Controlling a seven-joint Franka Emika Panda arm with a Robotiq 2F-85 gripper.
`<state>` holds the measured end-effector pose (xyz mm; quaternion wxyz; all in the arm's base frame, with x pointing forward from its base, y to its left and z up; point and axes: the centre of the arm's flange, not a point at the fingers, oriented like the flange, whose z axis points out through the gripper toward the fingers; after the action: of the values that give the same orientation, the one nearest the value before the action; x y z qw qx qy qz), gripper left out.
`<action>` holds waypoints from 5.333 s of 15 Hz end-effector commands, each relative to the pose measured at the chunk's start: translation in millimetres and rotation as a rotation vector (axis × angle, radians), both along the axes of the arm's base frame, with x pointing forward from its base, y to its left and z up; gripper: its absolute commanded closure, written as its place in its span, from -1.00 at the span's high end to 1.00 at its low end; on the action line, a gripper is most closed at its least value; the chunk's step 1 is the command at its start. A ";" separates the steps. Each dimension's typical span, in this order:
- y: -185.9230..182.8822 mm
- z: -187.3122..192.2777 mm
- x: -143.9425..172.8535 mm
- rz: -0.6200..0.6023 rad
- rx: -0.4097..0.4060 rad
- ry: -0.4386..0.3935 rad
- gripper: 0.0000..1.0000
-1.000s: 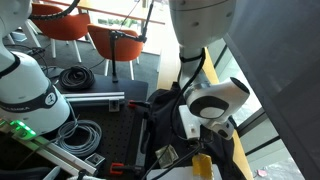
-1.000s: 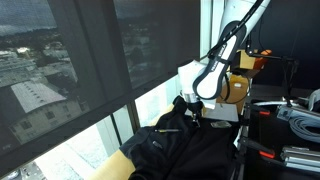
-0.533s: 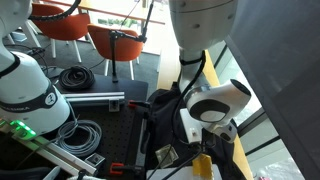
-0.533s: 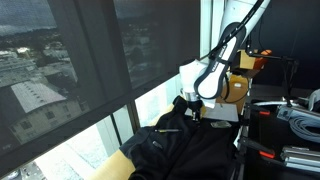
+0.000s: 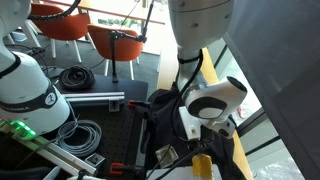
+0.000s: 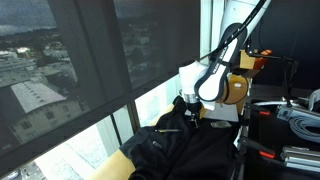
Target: Close the zip of the jersey
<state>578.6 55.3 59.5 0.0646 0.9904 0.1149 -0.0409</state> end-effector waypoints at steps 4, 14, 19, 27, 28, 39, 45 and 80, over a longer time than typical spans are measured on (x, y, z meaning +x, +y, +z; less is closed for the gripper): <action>2.4 -2.4 -4.3 0.005 -0.011 -0.016 0.98; -8.5 -10.3 -4.1 -0.011 -0.013 -0.005 -0.46; -9.2 -10.5 -4.2 -0.012 -0.014 -0.005 -1.00; 3.7 -3.6 -1.4 0.008 -0.016 -0.017 -0.98; 7.8 -2.3 0.2 0.014 -0.016 -0.021 -0.98; 73.0 -12.0 1.7 0.119 -0.055 -0.029 -0.98; 114.1 -12.5 12.3 0.185 -0.087 -0.042 -0.98; 342.8 6.0 13.1 0.469 -0.140 -0.073 -0.98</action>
<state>578.5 365.0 61.3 0.1428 0.9343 0.3260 -0.0201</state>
